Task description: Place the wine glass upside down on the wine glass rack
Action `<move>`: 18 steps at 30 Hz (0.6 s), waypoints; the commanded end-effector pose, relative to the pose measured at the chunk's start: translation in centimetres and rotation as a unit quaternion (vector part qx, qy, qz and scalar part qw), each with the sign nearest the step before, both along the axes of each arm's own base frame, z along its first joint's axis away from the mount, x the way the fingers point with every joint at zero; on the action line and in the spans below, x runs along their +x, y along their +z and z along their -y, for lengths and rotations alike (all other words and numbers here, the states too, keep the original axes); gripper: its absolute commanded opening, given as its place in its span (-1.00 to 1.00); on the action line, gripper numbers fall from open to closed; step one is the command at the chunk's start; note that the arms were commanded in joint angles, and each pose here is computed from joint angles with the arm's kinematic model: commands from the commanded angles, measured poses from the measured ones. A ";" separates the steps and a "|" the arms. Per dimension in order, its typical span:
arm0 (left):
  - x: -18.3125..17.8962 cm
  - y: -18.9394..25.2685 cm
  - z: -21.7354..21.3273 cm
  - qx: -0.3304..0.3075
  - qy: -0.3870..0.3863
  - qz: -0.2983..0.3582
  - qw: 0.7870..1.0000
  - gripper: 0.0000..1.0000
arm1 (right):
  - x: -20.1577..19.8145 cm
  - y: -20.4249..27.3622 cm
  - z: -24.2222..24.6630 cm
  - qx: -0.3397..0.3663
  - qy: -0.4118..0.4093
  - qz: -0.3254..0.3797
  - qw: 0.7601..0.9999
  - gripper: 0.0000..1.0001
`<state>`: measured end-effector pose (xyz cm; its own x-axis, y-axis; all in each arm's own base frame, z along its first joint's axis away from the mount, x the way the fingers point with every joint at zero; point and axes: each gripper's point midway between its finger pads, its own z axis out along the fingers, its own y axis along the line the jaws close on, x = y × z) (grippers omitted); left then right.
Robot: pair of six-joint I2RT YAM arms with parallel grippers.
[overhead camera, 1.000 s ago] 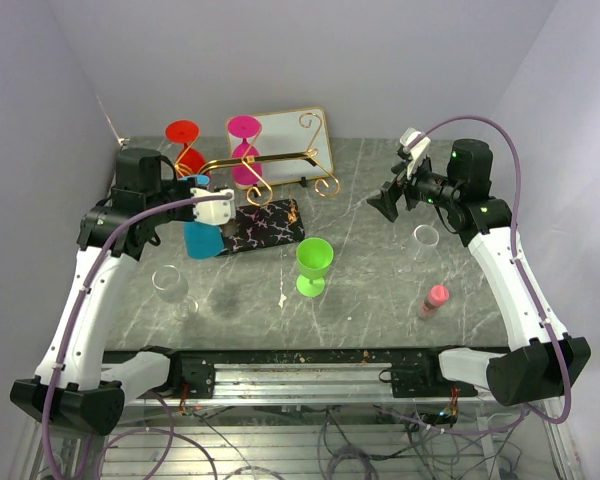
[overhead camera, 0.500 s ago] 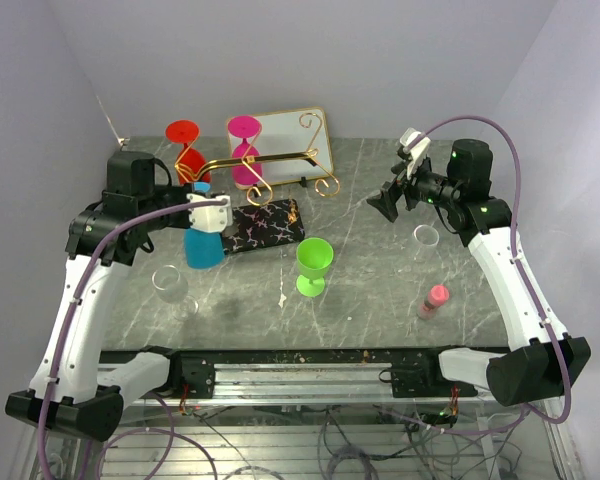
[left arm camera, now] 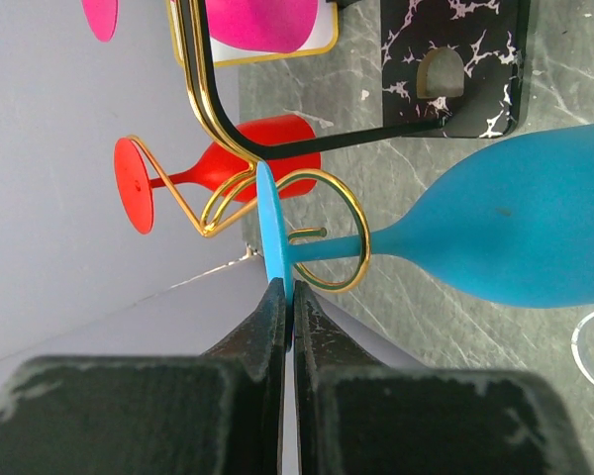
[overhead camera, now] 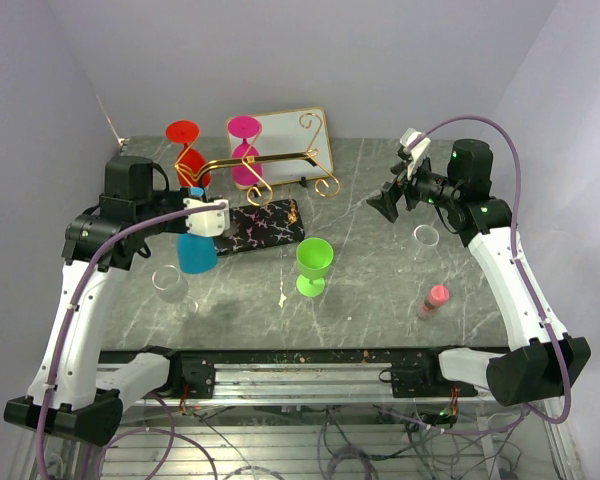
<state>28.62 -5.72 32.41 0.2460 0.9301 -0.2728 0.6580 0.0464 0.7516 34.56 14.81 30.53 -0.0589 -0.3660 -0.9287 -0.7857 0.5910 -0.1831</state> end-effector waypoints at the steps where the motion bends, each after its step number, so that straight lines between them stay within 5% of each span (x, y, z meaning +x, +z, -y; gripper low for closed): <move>1: -0.7 0.9 -0.5 -0.001 0.014 0.010 1.000 -0.86 | -0.1 0.1 0.0 0.001 0.004 0.005 1.000 1.00; 18: 0.4 0.3 -1.4 -0.003 0.056 0.017 0.998 -0.86 | -0.1 -0.3 0.0 -0.001 0.008 0.002 1.000 1.00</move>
